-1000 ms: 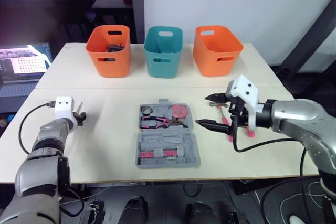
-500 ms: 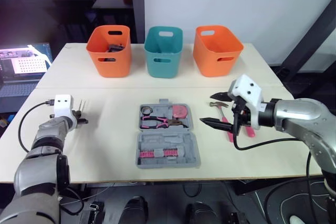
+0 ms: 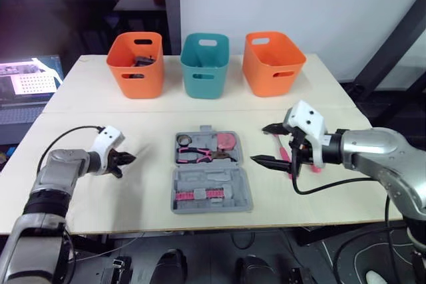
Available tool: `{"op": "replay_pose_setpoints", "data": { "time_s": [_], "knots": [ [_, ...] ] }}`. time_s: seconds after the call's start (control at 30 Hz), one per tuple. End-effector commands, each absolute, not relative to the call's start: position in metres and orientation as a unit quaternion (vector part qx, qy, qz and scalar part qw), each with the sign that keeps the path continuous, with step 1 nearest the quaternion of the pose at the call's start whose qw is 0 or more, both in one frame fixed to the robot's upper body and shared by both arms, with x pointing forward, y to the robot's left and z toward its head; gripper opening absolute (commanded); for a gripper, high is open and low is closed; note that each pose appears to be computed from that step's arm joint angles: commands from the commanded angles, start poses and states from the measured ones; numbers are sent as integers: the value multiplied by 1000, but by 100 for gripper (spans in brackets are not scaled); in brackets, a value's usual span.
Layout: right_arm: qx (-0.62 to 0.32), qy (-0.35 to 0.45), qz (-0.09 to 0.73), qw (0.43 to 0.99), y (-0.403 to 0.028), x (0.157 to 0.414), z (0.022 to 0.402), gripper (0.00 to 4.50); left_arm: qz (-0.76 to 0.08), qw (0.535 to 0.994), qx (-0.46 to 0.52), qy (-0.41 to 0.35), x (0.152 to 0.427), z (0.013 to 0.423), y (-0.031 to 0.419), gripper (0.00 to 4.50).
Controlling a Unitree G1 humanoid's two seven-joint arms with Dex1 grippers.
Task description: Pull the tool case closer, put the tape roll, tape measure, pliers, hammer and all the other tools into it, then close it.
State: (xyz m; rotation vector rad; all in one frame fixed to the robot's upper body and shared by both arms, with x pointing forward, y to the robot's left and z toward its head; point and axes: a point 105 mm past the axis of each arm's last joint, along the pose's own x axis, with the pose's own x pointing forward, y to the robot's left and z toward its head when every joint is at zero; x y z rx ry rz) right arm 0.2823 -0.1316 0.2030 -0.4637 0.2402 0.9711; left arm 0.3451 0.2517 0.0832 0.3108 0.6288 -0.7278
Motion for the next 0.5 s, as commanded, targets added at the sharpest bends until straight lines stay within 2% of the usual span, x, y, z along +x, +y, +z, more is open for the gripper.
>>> {"op": "replay_pose_setpoints", "data": {
  "time_s": [0.03,0.2,0.5],
  "knots": [
    [-222,98,468,850,-126,278,208,450,-400,838,190,318,332,88,239,2],
    [-217,96,466,853,-123,277,205,450,-418,812,189,362,318,61,233,2],
    [-208,92,448,864,-121,274,202,450,-439,774,239,388,307,43,240,2]
  ]
}}
